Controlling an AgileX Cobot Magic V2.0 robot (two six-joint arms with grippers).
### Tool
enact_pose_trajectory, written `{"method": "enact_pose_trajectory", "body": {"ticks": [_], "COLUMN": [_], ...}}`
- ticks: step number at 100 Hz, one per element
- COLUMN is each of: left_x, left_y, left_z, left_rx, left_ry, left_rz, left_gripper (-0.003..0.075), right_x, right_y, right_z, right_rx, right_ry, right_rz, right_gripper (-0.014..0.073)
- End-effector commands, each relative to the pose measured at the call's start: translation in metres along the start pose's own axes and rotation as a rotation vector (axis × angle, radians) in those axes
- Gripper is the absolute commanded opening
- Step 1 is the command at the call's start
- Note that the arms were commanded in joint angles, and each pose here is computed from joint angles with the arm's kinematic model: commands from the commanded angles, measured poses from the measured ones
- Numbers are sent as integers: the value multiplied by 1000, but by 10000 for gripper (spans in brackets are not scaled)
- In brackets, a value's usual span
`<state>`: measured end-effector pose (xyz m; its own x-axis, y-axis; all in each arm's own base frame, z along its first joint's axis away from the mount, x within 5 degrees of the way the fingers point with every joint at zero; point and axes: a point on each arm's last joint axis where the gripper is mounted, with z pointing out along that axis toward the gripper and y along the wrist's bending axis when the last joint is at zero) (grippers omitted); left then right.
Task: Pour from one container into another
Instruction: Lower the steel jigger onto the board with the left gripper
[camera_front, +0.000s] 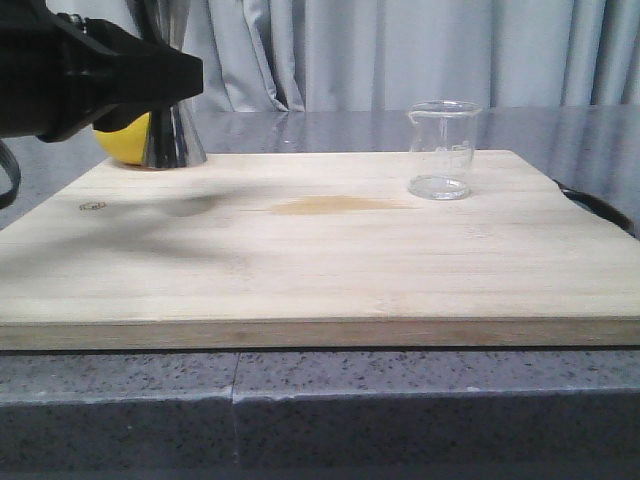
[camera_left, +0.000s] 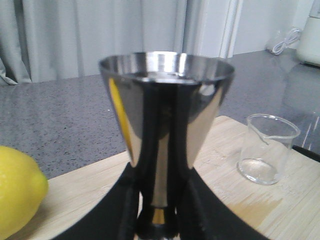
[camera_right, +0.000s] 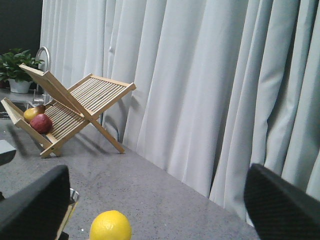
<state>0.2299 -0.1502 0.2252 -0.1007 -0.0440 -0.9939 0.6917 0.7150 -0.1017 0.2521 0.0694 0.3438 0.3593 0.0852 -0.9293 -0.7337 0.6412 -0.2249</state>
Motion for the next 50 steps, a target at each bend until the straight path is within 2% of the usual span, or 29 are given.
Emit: {"method": "enact_pose_trajectory", "body": {"ticks": [1,50], "left_x": [-27,-17], "left_y": [0,4], "left_z": [-3,3], "left_rx": [30,32], "left_ry": [-161,-143], "left_rz": [23,12], "left_gripper": [60,60], "right_x": [-29,-28], "right_y": [5,13], "right_z": [0,7], "right_rx": [-48,-77], "right_ry": [-153,-146], "right_rz": [-32,-15], "right_gripper": [638,638]}}
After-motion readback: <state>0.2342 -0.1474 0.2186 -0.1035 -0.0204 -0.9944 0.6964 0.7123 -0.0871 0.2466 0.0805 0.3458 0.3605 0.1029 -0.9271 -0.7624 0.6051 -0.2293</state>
